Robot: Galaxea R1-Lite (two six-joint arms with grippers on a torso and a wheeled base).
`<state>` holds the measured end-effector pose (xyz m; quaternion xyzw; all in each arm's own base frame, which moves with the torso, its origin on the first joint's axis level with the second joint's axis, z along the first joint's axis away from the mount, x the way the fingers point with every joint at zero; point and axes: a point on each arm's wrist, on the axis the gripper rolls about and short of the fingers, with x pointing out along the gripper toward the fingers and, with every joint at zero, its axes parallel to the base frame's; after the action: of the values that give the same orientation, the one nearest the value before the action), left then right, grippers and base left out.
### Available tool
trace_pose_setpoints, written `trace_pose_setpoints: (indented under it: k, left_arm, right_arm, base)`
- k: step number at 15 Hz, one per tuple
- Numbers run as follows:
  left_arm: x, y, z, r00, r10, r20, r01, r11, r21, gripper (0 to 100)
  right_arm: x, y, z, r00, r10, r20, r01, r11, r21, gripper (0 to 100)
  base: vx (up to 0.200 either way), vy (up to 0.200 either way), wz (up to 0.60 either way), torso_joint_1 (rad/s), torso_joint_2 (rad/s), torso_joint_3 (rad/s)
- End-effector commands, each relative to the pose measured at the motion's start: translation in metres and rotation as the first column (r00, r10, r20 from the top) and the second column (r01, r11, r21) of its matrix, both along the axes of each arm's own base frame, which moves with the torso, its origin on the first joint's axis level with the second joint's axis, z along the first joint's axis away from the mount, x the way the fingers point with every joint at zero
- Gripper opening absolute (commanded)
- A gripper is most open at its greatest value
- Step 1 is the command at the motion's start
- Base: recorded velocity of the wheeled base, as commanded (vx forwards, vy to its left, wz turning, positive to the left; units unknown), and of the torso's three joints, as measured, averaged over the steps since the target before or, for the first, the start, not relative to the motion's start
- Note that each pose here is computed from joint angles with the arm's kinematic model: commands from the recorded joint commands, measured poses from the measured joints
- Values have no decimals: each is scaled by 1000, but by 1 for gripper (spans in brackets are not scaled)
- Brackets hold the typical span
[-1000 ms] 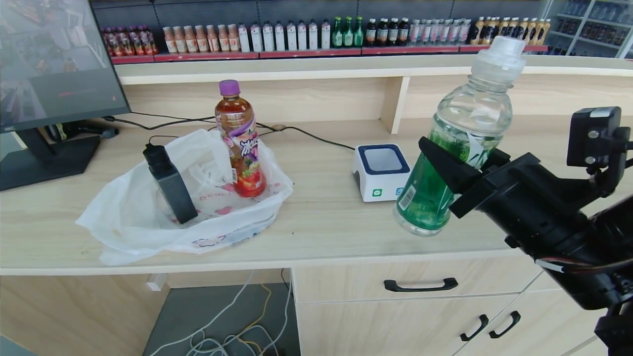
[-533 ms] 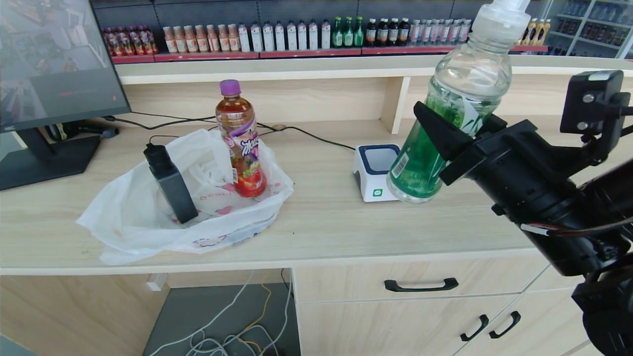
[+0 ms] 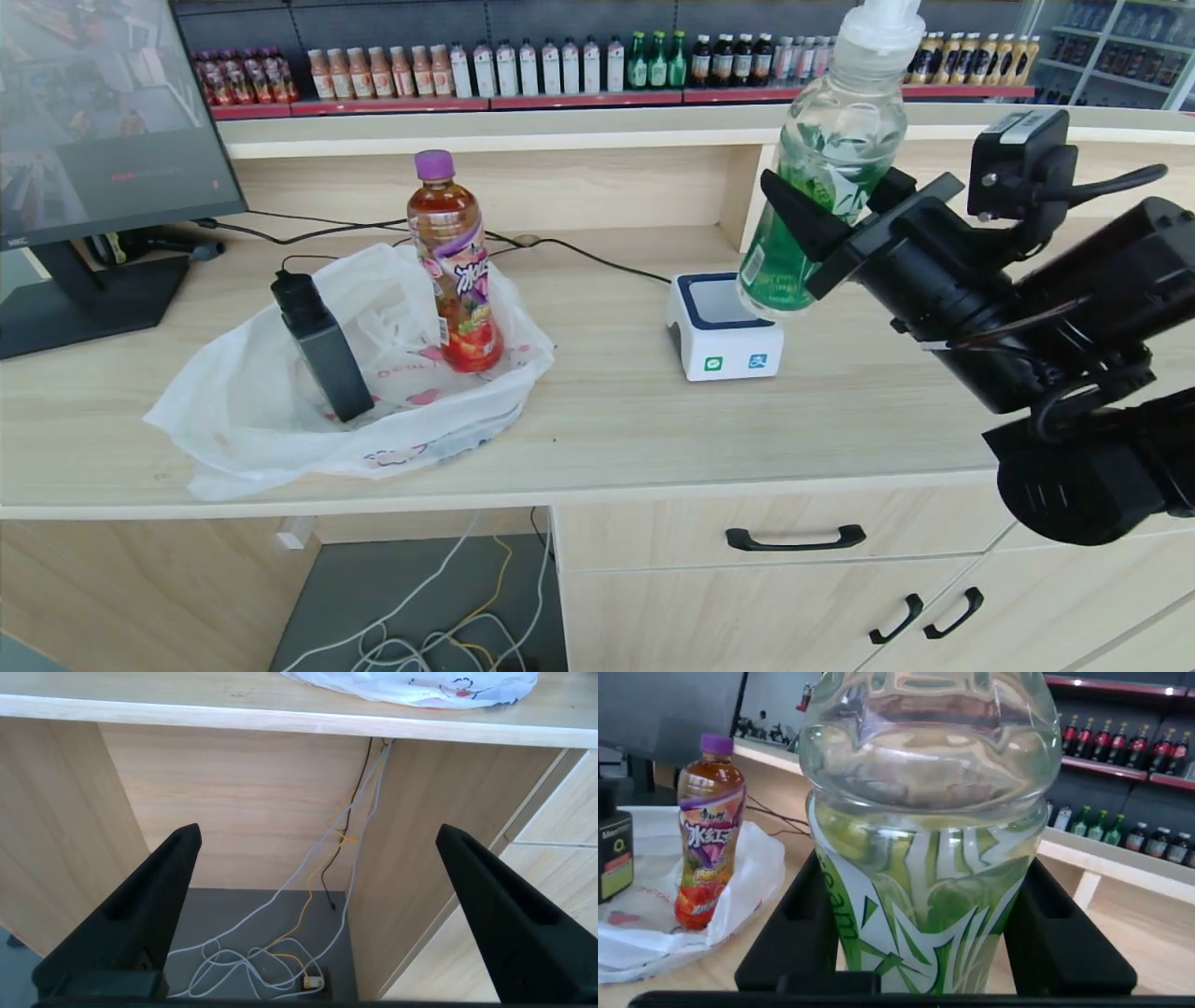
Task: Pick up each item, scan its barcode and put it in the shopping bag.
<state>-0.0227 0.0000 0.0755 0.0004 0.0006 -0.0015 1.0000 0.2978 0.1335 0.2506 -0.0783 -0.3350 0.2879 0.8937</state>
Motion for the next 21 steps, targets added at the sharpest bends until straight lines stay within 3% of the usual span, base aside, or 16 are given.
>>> trace_pose_setpoints:
  k: [1, 3, 7, 11, 21]
  left_arm:
    - [0, 0, 0, 1000, 0, 0, 0, 1000, 1, 100]
    - [0, 0, 0, 1000, 0, 0, 0, 1000, 1, 100]
    - [0, 0, 0, 1000, 0, 0, 0, 1000, 1, 100]
    - [0, 0, 0, 1000, 0, 0, 0, 1000, 1, 100]
    - [0, 0, 0, 1000, 0, 0, 0, 1000, -1, 100]
  right_arm:
    - [30, 8, -8, 1000, 14, 6, -14, 999, -32, 0]
    - [43, 12, -11, 996, 41, 82, -29, 989, -148, 0]
    - [49, 6, -9, 972, -46, 232, 103, 964, -243, 0]
    - [48, 6, -9, 944, 36, 328, 88, 931, -355, 0]
    - [49, 9, -19, 872, 237, 429, 21, 856, -516, 0]
  base:
    - [0, 0, 0, 0, 0, 0]
    - [0, 0, 0, 0, 0, 0]
    - [0, 0, 0, 0, 0, 0]
    - [0, 0, 0, 0, 0, 0]
    - [0, 0, 0, 0, 0, 0]
